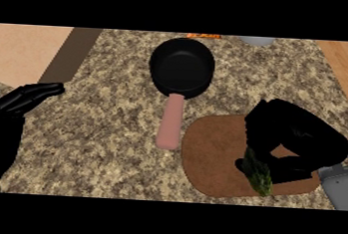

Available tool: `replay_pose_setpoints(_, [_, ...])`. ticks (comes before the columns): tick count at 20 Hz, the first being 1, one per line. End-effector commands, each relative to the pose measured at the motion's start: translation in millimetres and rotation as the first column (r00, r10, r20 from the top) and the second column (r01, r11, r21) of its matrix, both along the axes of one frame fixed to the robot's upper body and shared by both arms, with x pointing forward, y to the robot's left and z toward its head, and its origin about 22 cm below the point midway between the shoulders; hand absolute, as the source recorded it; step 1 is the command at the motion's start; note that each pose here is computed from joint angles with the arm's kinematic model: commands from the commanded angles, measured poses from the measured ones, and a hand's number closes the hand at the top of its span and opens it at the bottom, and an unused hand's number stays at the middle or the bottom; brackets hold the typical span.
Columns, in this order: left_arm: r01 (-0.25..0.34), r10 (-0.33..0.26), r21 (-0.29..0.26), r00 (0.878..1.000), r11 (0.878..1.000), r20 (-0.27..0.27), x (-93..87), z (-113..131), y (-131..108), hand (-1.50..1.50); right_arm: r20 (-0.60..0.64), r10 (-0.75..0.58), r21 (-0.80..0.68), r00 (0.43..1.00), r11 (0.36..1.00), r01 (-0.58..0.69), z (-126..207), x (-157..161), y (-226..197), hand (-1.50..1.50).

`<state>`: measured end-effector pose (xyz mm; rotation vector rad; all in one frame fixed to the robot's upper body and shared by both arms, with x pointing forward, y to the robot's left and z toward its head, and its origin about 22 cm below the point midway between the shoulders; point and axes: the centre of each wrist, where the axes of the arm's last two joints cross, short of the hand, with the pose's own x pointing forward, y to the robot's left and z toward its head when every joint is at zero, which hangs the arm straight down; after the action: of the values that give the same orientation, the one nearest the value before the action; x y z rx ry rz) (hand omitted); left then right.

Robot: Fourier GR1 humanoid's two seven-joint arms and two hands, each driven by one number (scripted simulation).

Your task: Pick the squash from the cutting board and place it in the pot

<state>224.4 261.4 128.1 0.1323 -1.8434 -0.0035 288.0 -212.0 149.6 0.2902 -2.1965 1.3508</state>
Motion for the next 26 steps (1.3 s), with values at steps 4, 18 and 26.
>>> replay_pose_setpoints(4, [-0.094,0.091,-0.008,0.978,0.996,-0.186,21.2,-34,10,0.0,-0.107,-0.093,0.053,0.99,0.994,0.1,36,35,11,1.5])
replay_pose_setpoints(18, [-0.067,0.064,-0.015,0.984,0.998,-0.165,31.2,-23,6,0.0,0.11,-0.338,0.026,0.935,0.941,0.338,51,93,38,1.5])
replay_pose_setpoints(26, [-0.034,0.031,-0.014,0.985,0.999,-0.168,37.6,-20,2,0.0,0.215,-0.392,-0.019,0.894,0.914,0.405,7,120,81,1.5])
